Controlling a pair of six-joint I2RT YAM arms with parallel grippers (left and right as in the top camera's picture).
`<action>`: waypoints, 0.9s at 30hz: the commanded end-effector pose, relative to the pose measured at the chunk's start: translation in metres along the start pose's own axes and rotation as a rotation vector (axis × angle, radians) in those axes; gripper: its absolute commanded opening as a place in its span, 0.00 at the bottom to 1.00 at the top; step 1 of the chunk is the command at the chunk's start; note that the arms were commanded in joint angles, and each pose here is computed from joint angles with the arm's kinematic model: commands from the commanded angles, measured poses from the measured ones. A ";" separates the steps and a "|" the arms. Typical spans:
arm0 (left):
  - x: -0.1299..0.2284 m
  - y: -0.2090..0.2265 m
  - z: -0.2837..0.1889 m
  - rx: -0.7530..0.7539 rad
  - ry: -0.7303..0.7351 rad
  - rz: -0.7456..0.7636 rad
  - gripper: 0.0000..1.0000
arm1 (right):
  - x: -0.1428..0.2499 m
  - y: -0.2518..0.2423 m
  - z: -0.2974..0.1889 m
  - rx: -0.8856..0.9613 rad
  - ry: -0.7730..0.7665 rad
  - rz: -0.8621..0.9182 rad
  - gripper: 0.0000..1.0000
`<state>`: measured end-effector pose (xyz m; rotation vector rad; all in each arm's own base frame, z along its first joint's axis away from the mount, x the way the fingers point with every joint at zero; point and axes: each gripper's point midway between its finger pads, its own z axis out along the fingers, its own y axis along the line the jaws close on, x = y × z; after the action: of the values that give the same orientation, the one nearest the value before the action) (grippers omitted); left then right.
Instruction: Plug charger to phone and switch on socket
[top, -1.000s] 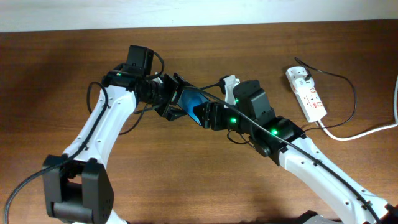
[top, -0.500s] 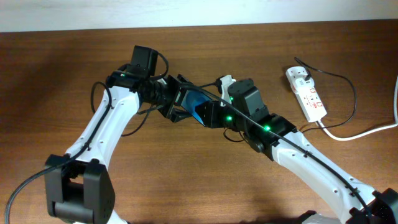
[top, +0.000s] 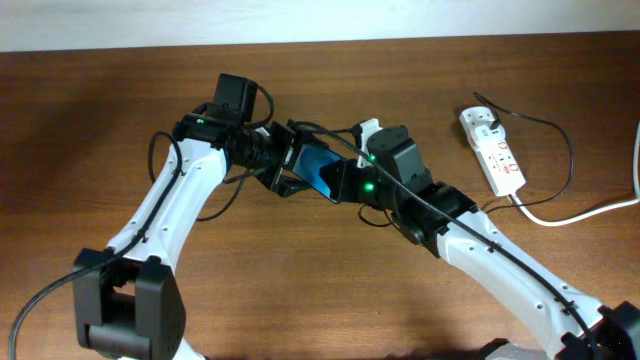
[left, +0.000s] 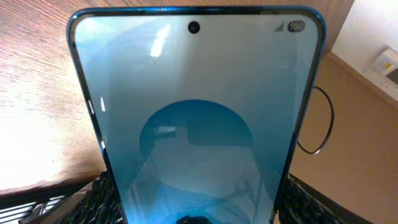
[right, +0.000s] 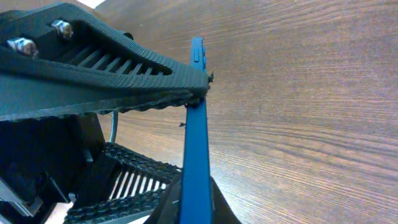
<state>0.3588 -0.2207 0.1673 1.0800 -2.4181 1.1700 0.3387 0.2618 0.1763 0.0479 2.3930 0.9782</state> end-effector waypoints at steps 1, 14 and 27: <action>0.008 -0.010 -0.004 0.025 0.029 -0.049 0.40 | -0.003 0.011 0.000 -0.028 -0.005 -0.023 0.04; 0.006 -0.009 -0.003 0.021 0.017 -0.034 0.99 | 0.006 0.023 -0.001 -0.100 0.055 0.044 0.04; 0.005 -0.018 -0.029 0.074 -0.034 0.341 0.99 | 0.019 -0.004 -0.020 -0.023 0.182 0.584 0.04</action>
<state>0.3568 -0.2186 0.1680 0.9443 -2.4973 1.2060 0.3259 0.2510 0.1637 0.5200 2.5408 1.1395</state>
